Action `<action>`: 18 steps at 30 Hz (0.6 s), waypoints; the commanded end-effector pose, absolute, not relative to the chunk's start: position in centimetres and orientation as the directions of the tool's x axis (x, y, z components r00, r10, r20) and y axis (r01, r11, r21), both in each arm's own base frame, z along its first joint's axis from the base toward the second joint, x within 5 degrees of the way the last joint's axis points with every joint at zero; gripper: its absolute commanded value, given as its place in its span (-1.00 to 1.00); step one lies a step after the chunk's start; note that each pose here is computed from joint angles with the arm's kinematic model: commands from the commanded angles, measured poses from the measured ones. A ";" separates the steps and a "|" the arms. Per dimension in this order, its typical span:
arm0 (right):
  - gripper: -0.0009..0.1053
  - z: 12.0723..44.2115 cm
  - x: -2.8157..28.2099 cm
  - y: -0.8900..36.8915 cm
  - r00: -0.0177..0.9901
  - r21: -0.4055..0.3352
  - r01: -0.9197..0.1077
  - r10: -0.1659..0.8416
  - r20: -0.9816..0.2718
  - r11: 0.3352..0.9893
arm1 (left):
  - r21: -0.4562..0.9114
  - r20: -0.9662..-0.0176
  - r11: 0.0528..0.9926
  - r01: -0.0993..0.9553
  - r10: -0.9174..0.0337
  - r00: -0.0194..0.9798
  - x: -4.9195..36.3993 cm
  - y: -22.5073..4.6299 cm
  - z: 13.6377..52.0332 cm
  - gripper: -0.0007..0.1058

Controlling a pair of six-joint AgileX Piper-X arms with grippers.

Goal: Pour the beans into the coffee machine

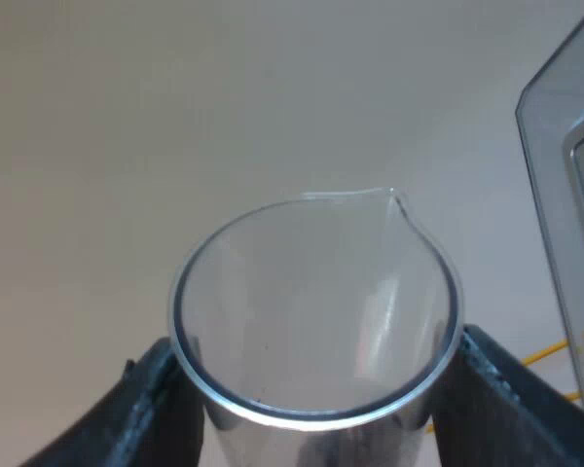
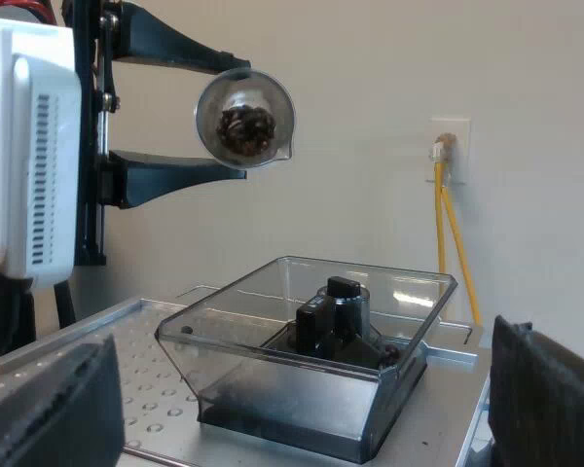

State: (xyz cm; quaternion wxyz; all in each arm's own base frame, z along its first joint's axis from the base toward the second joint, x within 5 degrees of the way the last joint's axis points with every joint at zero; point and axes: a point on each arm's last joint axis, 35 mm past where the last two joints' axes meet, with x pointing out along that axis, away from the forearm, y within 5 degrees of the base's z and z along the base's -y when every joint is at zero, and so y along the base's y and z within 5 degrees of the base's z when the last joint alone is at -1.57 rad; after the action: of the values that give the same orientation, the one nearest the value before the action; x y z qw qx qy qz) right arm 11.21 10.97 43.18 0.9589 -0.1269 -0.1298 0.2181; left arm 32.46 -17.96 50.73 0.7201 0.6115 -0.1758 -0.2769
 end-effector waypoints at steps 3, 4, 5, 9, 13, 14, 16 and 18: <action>0.48 43.7 11.1 10.8 0.867 -0.301 -0.377 0.448 0.217 0.876 | 0.995 -0.056 0.030 0.096 -0.627 0.777 32.2 -18.1 51.4 -0.92; 0.48 43.7 11.1 10.8 0.867 -0.301 -0.377 0.448 0.217 0.876 | 0.996 -0.060 0.018 0.091 -0.627 0.777 32.3 -18.1 51.2 -0.92; 0.48 43.7 11.1 10.8 0.867 -0.301 -0.377 0.448 0.217 0.876 | 0.996 -0.060 0.013 0.088 -0.627 0.777 32.3 -18.1 51.2 -0.92; 0.48 43.7 11.1 10.8 0.867 -0.301 -0.377 0.448 0.217 0.876 | 0.996 -0.083 -0.030 0.082 -0.626 0.775 33.1 -18.6 50.3 -0.92; 0.48 43.7 11.1 10.8 0.867 -0.301 -0.377 0.448 0.217 0.876 | 0.995 -0.099 -0.081 0.061 -0.629 0.771 33.7 -18.9 49.7 -0.92; 0.48 43.7 11.1 10.8 0.867 -0.301 -0.377 0.448 0.217 0.876 | 0.993 -0.101 -0.111 0.040 -0.629 0.771 33.7 -18.9 49.6 -0.92; 0.48 43.7 11.1 10.8 0.867 -0.301 -0.377 0.448 0.217 0.876 | 0.986 -0.103 -0.168 -0.005 -0.630 0.770 33.8 -19.0 49.5 -0.92; 0.48 43.7 11.0 10.8 0.866 -0.302 -0.379 0.450 0.217 0.875 | 0.982 -0.103 -0.187 -0.021 -0.630 0.770 33.8 -19.0 49.5 -0.92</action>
State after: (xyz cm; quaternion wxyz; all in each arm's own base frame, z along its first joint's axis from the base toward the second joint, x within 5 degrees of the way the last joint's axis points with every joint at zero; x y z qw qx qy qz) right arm 11.21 10.97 43.18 0.9589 -0.1269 -0.1298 0.2181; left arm 34.23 -18.94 48.70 0.6043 0.7219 -0.2065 -0.2664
